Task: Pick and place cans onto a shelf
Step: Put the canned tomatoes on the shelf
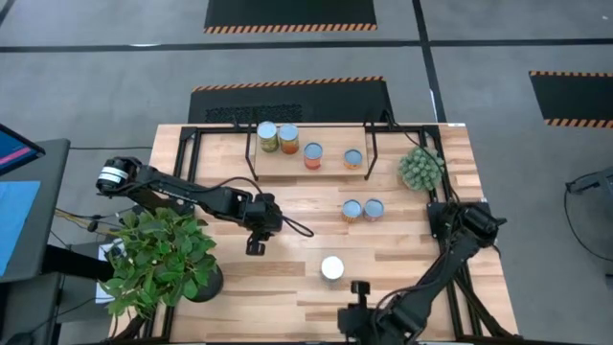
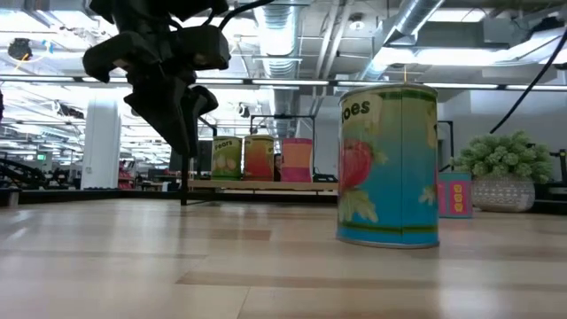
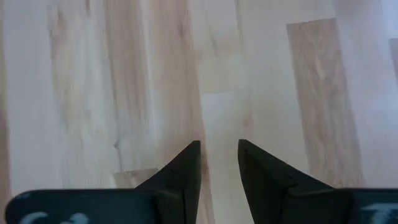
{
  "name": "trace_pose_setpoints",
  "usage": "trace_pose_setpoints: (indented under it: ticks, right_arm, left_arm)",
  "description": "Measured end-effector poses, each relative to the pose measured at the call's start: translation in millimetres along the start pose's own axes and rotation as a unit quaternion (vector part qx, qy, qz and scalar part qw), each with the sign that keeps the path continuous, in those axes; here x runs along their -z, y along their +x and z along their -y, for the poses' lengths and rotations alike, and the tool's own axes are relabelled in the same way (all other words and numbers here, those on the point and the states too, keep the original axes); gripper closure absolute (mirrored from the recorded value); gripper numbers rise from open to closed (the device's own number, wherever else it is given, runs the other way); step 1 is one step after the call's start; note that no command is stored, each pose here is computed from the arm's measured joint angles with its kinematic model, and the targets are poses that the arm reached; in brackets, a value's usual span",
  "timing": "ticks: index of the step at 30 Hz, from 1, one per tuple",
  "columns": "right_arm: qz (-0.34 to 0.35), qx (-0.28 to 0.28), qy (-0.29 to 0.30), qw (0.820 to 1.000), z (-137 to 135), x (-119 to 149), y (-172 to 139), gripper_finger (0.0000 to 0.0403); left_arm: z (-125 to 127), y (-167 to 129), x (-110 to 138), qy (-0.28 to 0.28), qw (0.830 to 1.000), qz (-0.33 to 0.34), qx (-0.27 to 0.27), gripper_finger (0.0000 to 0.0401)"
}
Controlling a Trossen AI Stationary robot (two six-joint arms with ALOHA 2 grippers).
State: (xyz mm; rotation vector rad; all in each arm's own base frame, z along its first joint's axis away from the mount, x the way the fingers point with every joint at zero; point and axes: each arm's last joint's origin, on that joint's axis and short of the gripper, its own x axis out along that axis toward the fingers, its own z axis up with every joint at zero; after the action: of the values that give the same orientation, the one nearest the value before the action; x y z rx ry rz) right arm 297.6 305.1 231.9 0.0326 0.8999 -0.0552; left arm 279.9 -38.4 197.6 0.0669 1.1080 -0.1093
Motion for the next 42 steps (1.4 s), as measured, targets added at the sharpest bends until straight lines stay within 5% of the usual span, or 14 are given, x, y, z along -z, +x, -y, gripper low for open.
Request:
trace_pose_setpoints:
  ticks: [9,15,20,26,34,42]
  right_arm:
    - [-0.089,0.036,-0.037,0.995,48.3,3.0,44.7,0.0388]
    - [-0.053,0.183,-0.043,0.981,86.9,-7.2,57.6,0.0382]
    - [-0.094,0.2,-0.083,0.972,99.0,-10.5,55.8,0.0388]
    - [-0.193,0.269,-0.15,0.932,129.8,-6.8,50.0,0.0375]
    - [-0.297,0.358,-0.093,0.881,153.9,4.8,29.5,0.038]
    - [-0.239,0.362,-0.081,0.897,166.0,-0.6,0.8,0.0378]
  left_arm:
    - [2.6,0.0,-0.1,0.006,1.0,0.0,0.003,0.0308]
    - [2.9,0.0,-0.1,0.007,1.0,0.0,0.004,0.0308]
    - [2.8,0.0,-0.1,0.014,1.0,0.0,0.002,0.0308]
    - [0.8,-0.1,-2.3,0.041,0.999,0.01,-0.033,0.0308]
    - [-2.2,-0.4,-2.1,0.009,0.996,0.011,-0.085,0.0308]
    - [-3.3,0.0,4.4,0.065,0.995,-0.026,-0.068,0.0308]
